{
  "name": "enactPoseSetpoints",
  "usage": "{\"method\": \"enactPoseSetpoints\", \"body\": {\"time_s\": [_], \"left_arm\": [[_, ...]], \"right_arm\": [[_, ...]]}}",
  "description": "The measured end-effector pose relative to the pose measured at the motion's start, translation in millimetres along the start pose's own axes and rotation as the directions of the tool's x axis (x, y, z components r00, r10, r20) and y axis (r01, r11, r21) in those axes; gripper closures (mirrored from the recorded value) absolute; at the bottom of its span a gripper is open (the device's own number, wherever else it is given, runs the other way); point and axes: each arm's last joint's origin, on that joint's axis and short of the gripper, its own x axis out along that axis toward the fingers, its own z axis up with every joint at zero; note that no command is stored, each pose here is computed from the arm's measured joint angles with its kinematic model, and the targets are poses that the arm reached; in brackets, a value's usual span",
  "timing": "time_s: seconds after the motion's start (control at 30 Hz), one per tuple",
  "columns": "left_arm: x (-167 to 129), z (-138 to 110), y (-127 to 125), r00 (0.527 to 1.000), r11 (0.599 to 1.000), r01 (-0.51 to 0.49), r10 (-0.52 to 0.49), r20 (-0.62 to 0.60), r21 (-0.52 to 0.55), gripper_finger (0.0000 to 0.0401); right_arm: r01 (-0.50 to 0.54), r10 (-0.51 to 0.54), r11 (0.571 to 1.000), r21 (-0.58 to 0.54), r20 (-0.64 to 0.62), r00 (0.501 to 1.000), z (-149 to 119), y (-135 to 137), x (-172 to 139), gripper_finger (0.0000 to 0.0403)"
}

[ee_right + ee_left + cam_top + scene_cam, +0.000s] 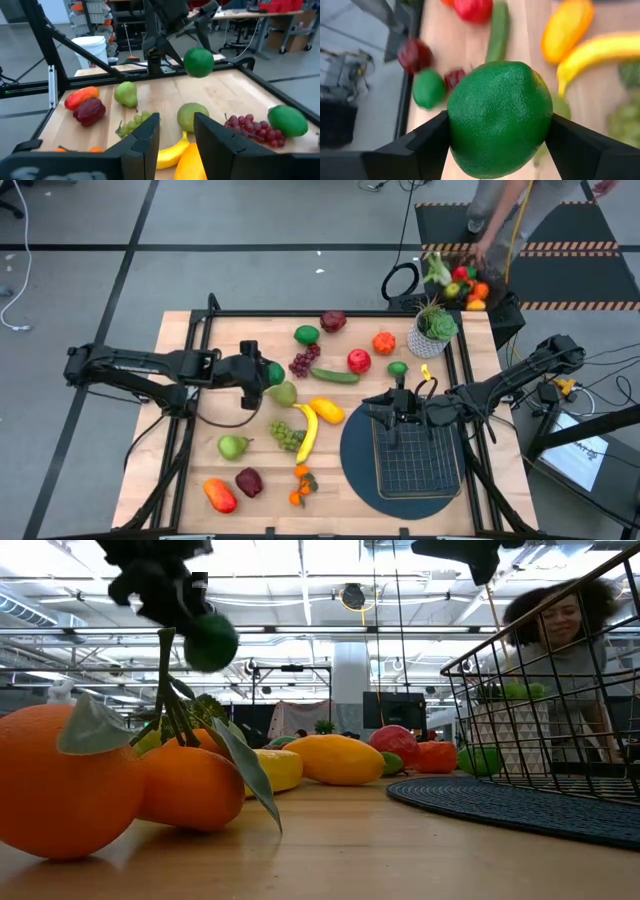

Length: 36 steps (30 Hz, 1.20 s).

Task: Build produce basket
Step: Put the bottom left lime into the wire basket

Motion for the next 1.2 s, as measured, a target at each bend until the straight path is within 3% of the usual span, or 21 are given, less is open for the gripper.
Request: {"method": "enactPoseSetpoints", "body": {"time_s": [0.2,0.47,0.7,0.83,1.03,1.2], "left_arm": [[-18,17,4,0.973,0.996,-0.026,0.044,0.228,-0.081,0.0117],[-33,44,7,0.857,0.983,-0.026,0.116,0.502,-0.183,0.0111],[-44,65,7,0.693,0.961,0.135,0.083,0.716,-0.241,0.0110],[-36,76,2,0.638,0.955,0.179,0.070,0.767,-0.236,0.0110],[-15,88,-7,0.611,0.948,0.199,0.076,0.788,-0.246,0.0110],[-1,90,-12,0.632,0.951,0.197,0.063,0.773,-0.239,0.0109]], "right_arm": [[0.013,-0.008,0.998,-0.069,0.065,0.998,5,-1,7,0.0286],[0.082,-0.038,0.974,-0.211,0.206,0.978,9,1,30,0.0275],[0.179,-0.091,0.947,-0.268,0.308,0.947,12,-8,47,0.0200],[0.219,-0.115,0.935,-0.280,0.344,0.932,18,-9,57,0.0137],[0.242,-0.137,0.915,-0.323,0.316,0.939,30,-1,81,0.0064],[0.284,-0.193,0.903,-0.323,0.288,0.938,35,-2,89,0.0052]]}}
